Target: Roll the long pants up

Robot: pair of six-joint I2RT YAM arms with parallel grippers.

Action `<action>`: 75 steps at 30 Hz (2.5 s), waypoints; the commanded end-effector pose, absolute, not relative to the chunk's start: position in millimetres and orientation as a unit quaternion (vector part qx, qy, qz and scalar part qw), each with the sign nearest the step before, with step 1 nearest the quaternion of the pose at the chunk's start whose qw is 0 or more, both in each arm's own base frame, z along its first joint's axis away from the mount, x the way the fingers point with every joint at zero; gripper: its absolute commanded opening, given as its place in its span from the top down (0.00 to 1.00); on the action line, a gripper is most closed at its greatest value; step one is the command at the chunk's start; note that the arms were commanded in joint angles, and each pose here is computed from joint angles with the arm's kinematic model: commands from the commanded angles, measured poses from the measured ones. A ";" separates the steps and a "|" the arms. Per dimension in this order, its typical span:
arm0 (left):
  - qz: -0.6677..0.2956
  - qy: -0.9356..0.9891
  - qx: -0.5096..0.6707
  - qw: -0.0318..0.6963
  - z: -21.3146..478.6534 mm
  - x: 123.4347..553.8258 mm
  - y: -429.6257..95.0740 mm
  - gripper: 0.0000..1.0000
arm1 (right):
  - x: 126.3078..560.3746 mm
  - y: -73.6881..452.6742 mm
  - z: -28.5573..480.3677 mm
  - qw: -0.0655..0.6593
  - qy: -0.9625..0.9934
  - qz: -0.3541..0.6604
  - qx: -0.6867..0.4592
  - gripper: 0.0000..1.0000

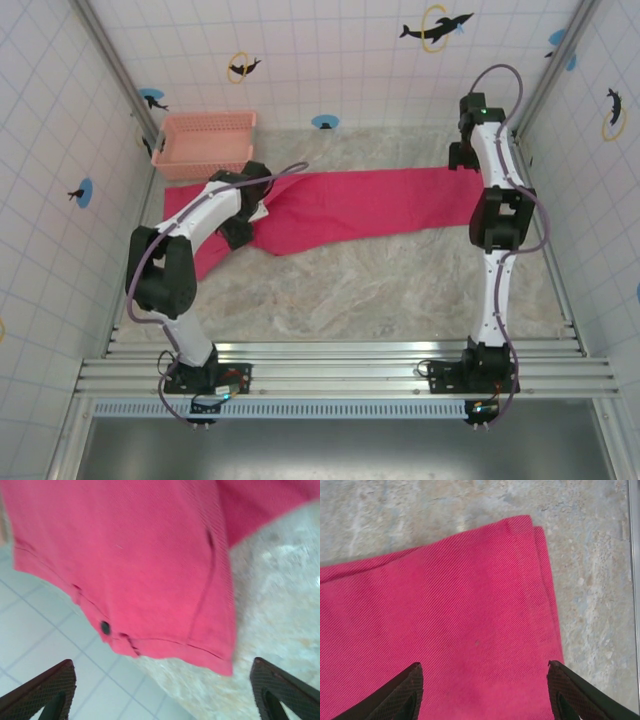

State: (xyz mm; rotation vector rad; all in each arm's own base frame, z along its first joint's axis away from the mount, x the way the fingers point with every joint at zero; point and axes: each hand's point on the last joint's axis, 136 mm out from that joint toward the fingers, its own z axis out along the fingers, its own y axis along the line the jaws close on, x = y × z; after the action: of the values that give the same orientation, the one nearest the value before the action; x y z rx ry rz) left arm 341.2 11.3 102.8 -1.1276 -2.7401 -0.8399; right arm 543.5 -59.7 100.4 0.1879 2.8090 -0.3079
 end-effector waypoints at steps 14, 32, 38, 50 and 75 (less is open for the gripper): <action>-0.291 -0.913 -0.258 0.121 38.9 317.2 38.3 0.40 | 536.2 -48.0 162.2 0.208 0.974 -0.081 0.039 0.33; -0.334 -0.920 -0.199 0.056 149.3 393.0 94.4 1.00 | 512.0 -50.4 158.2 0.186 0.978 -0.090 0.028 0.33; -0.323 -0.930 -0.173 0.021 155.7 447.7 129.6 1.00 | 486.7 -53.6 145.3 0.148 0.985 -0.087 0.028 0.34; -0.322 -0.928 -0.186 0.037 63.3 508.3 167.7 0.14 | 423.8 -83.1 128.4 0.089 0.984 -0.053 0.142 0.25; -0.368 -0.899 -0.214 -0.108 168.4 462.1 90.6 0.05 | 402.2 -77.3 80.9 0.059 0.956 0.086 0.274 0.24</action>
State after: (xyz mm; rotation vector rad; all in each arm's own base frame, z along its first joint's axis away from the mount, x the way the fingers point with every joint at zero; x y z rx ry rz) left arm 470.5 108.4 185.1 -0.6503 -3.0433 -1.2765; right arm 395.9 -78.2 72.1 0.8530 2.9256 0.2414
